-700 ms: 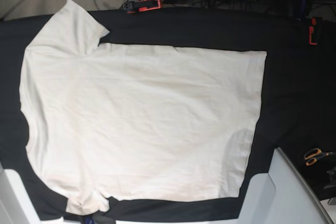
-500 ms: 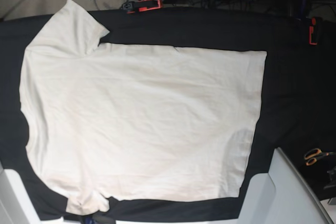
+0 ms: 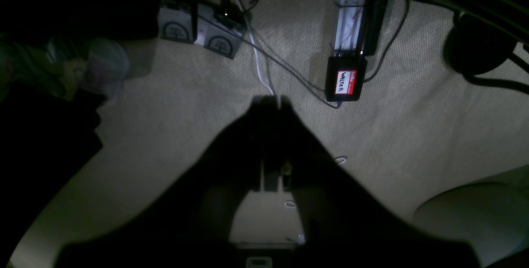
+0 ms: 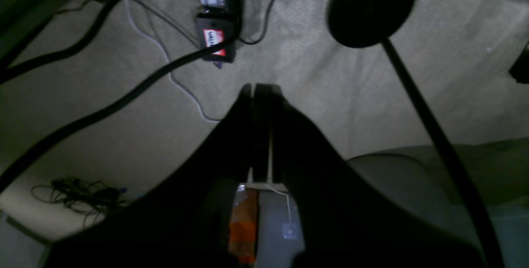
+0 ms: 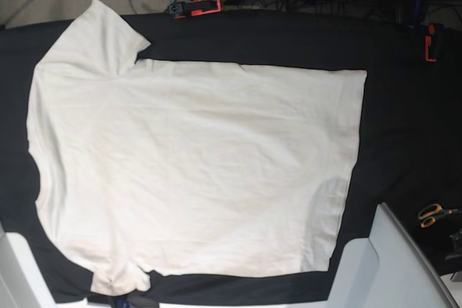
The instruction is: Fold the T-shirt properly
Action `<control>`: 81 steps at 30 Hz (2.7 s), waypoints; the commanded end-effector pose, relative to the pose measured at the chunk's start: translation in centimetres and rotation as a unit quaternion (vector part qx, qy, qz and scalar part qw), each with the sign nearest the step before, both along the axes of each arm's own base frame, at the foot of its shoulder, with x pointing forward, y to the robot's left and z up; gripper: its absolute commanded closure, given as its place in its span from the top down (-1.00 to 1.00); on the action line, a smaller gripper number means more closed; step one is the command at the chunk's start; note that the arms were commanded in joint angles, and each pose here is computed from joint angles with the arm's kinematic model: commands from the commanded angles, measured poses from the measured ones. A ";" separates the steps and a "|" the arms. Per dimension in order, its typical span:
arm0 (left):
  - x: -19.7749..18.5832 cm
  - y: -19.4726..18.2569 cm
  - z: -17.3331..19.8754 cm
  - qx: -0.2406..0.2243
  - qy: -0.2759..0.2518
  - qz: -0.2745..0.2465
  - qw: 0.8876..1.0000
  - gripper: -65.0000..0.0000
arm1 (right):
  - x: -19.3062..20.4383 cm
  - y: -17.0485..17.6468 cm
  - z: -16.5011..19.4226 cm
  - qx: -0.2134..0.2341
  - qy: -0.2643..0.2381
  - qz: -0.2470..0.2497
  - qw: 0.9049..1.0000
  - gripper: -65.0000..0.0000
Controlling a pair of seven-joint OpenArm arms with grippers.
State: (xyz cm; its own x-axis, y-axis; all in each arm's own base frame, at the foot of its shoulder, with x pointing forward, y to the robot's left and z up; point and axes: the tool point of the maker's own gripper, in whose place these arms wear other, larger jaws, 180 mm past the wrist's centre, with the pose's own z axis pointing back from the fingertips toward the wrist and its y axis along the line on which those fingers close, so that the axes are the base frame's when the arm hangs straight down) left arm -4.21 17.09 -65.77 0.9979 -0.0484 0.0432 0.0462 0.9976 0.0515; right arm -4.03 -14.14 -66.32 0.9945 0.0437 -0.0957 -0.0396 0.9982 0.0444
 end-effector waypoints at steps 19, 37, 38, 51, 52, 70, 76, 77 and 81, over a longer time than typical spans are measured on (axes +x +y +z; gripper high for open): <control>-2.2 1.8 2.9 0.012 -0.051 -0.020 0.998 -1.00 | -3.8 -0.2 1.8 -0.005 0.028 0.011 1.000 -0.98; 8.6 9.2 21.0 0.113 -0.325 -0.016 0.939 -1.00 | 10.4 -8.2 21.2 -0.122 -0.200 -0.027 0.972 -0.97; 9.5 9.4 22.3 0.119 -0.343 -0.018 0.932 -1.00 | 11.4 -8.6 22.3 -0.129 -0.220 -0.029 0.967 -0.96; 15.5 14.7 27.1 0.093 -0.407 0.124 0.900 -0.93 | 20.0 -9.4 28.9 0.091 -0.384 -0.093 0.914 0.41; 16.0 14.6 27.3 0.073 -0.413 0.124 0.899 -0.99 | 20.0 -9.6 29.0 0.103 -0.389 -0.094 0.911 0.45; 18.4 18.7 32.0 0.061 -0.491 0.143 0.857 -0.92 | 17.4 -11.8 20.0 0.181 -0.310 -0.248 0.900 0.17; 18.0 18.9 31.5 0.061 -0.485 0.148 0.860 -0.80 | 16.3 -11.4 18.7 0.190 -0.290 -0.264 0.900 0.17; 17.9 19.0 31.3 0.061 -0.483 0.150 0.861 -0.80 | 16.3 -11.4 18.7 0.190 -0.290 -0.264 0.900 0.17; 17.5 19.2 30.6 0.061 -0.475 0.156 0.864 -0.80 | 16.2 -11.3 18.6 0.190 -0.288 -0.264 0.901 0.17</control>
State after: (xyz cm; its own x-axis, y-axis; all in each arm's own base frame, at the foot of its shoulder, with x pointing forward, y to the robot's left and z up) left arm 13.00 35.84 -36.11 0.5023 0.1733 0.8472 -0.3477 0.9375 0.0143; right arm 11.79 -24.75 -48.29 0.7735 -0.5382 0.3348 0.3256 0.7906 0.5185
